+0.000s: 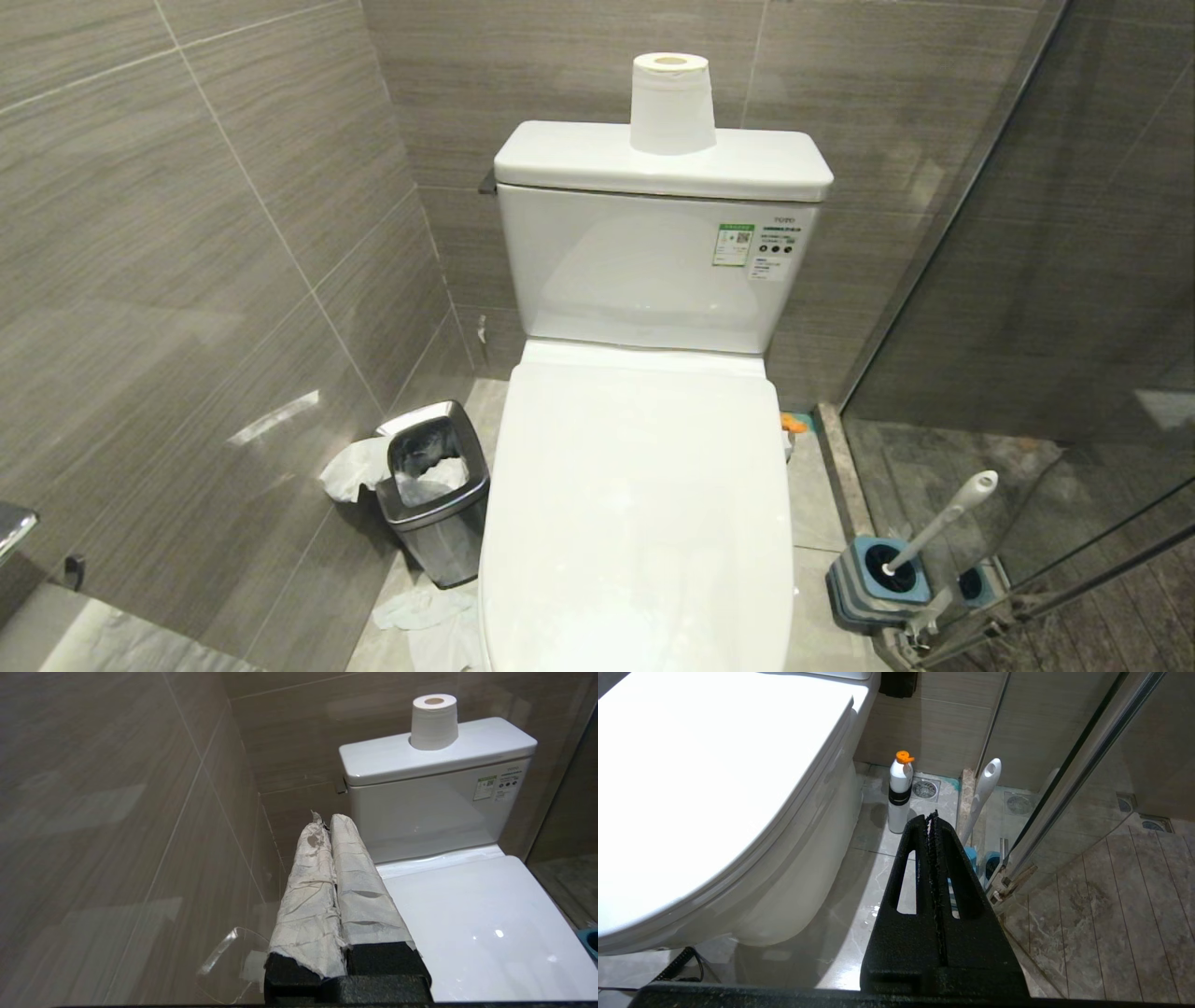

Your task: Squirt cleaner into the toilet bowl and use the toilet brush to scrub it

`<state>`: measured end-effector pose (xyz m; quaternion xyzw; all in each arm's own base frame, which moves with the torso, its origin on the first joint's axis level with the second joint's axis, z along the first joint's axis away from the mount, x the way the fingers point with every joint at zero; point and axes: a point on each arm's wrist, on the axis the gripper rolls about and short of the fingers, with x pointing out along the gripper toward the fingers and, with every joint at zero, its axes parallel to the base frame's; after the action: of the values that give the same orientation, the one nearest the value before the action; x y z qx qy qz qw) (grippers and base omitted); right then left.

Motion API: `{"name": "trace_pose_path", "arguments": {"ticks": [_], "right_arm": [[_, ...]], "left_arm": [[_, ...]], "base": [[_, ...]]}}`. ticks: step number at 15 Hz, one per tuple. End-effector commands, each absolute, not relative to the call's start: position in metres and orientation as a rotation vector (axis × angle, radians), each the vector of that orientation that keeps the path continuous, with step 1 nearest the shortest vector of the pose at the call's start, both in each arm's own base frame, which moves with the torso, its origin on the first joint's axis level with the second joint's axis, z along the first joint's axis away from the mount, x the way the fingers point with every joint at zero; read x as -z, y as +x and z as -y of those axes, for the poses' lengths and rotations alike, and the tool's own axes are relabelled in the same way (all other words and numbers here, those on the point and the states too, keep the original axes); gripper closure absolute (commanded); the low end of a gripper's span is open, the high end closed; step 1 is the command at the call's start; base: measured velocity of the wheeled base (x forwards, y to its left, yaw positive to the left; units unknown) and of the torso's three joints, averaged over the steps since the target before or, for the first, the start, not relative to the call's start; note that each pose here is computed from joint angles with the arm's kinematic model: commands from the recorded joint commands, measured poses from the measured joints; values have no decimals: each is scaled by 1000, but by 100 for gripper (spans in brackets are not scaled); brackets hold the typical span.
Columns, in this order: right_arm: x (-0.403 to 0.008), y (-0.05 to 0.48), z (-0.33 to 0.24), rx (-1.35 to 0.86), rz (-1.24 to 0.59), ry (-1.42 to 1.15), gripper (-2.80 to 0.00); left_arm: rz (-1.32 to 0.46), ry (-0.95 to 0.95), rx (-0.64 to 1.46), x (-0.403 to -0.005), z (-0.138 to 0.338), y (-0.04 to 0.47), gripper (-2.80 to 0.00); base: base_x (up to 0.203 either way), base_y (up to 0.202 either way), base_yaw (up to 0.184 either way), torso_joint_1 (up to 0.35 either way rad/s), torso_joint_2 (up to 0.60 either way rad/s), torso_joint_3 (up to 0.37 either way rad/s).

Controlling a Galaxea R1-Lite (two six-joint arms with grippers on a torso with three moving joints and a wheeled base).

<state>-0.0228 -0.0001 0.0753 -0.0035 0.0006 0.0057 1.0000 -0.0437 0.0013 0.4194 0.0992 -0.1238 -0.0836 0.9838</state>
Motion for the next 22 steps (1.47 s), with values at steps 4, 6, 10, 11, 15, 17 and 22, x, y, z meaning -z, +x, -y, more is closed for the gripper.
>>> {"name": "trace_pose_path", "arguments": {"ticks": [4,6,10,11,15,17,22], "right_arm": [[-75,-23,0,-12,-1,-8,0],[-75,-23,0,-12,-1,-8,0],[-75,-23,0,-12,-1,-8,0],[-75,-23,0,-12,-1,-8,0],[-75,-23,0,-12,-1,-8,0],[-75,-23,0,-12,-1,-8,0],[-75,-23,0,-12,-1,-8,0]], "left_arm": [[359,245,142,-400,-1,-94,0],[380,252,126,-392,0,-104,0],[388,255,102,-373,2,-119,0],[385,255,99,-369,3,-120,0],[370,255,99,-364,3,-119,0],[362,255,100,-353,3,-123,0],[385,261,58,-314,6,-143,0]], "base": [[0,0,0,0,0,0],[0,0,0,0,0,0],[0,0,0,0,0,0],[0,0,0,0,0,0],[0,0,0,0,0,0],[0,0,0,0,0,0],[0,0,0,0,0,0]]}}
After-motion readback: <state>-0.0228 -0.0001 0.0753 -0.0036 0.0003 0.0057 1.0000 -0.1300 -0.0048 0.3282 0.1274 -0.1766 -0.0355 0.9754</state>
